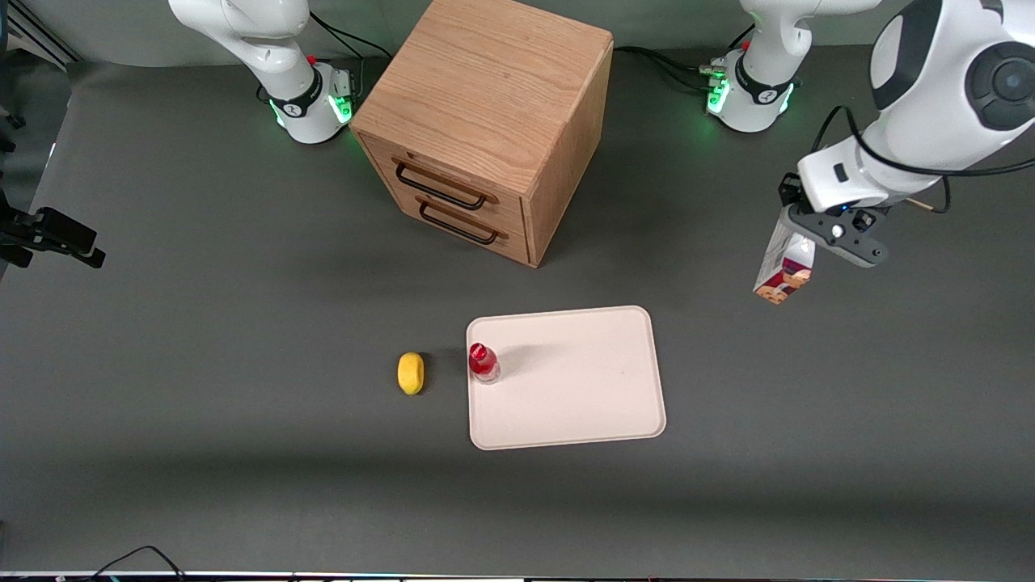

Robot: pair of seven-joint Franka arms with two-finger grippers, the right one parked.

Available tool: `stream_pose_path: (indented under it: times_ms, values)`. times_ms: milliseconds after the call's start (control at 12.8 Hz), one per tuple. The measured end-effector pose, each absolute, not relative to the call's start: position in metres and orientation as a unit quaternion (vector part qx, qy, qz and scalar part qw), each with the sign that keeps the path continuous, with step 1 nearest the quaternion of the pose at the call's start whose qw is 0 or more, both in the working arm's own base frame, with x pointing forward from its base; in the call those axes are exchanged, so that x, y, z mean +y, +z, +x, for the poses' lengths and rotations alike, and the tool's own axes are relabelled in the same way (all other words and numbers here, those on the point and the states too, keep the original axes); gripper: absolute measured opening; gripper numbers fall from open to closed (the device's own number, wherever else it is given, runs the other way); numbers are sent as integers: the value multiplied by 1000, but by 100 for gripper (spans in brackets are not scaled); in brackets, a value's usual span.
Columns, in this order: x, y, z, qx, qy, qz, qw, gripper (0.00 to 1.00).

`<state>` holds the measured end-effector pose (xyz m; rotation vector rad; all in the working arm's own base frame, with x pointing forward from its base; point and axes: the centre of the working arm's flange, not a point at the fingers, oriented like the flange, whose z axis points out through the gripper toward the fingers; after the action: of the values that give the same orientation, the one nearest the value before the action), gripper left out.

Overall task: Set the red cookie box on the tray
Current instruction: 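Lift the box upright and carry it toward the white tray, then lower the upright box onto the tray and open the left gripper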

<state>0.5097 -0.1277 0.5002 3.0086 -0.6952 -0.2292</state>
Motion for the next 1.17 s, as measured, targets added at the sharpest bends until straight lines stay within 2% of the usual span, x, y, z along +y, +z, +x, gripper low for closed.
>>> stream_pose_path:
  times_ms: [312,545,857,1169]
  values:
    - [-212,476,540,-118,-67,991,15,8]
    - [-241,452,566,-53,-47,998,-1,8]
    - [-280,386,596,0,-28,1000,8,8]
    - [-299,316,617,7,-26,999,25,8]
